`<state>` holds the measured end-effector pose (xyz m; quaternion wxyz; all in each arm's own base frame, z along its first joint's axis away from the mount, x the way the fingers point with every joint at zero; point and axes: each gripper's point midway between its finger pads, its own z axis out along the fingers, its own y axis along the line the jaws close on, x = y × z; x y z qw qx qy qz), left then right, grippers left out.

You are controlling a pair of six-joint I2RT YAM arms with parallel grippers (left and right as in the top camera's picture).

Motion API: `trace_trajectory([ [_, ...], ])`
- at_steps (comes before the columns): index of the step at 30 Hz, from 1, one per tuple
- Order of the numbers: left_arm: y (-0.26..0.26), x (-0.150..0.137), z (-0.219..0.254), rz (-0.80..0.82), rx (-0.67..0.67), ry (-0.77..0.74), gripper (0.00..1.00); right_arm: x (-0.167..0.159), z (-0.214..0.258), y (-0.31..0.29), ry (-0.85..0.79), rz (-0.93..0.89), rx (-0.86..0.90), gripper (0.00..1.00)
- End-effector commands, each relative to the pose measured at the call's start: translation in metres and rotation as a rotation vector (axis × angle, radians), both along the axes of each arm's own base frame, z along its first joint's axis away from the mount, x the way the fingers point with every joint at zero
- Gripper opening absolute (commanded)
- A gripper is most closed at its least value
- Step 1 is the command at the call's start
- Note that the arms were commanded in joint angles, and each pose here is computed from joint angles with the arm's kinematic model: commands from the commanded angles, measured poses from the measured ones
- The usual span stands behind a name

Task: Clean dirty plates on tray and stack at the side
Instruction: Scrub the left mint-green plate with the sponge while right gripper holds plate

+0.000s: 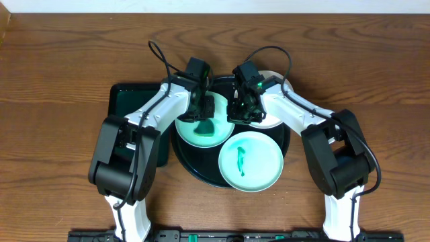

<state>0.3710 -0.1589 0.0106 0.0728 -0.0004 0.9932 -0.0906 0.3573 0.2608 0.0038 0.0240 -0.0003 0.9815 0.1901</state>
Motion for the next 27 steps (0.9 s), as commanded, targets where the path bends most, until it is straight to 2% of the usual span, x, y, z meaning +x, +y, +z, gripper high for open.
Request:
trace_trajectory([
  [1,0.060,0.016,-0.005,0.180,0.276,-0.057,0.07,-0.007,-0.017,-0.002,0.039,-0.006,-0.023,0.01],
  [5,0.050,0.012,0.004,0.153,0.272,-0.054,0.07,-0.007,-0.017,-0.002,0.039,-0.006,-0.023,0.01],
  [7,0.036,0.004,0.007,0.085,0.234,-0.015,0.07,-0.007,-0.017,-0.002,0.040,-0.006,-0.023,0.01],
  [11,-0.003,-0.025,0.006,-0.038,0.073,0.103,0.07,-0.007,-0.017,-0.002,0.040,-0.006,-0.023,0.01],
  [15,-0.037,-0.043,0.010,-0.139,-0.088,0.159,0.07,-0.007,-0.017,-0.002,0.040,-0.006,-0.023,0.01],
  [20,-0.043,-0.041,0.010,-0.148,-0.109,0.149,0.07,-0.008,-0.017,-0.003,0.043,-0.006,-0.025,0.01],
  [27,-0.051,-0.022,0.006,-0.152,-0.135,0.076,0.07,-0.009,-0.018,-0.003,0.045,-0.006,-0.027,0.01],
])
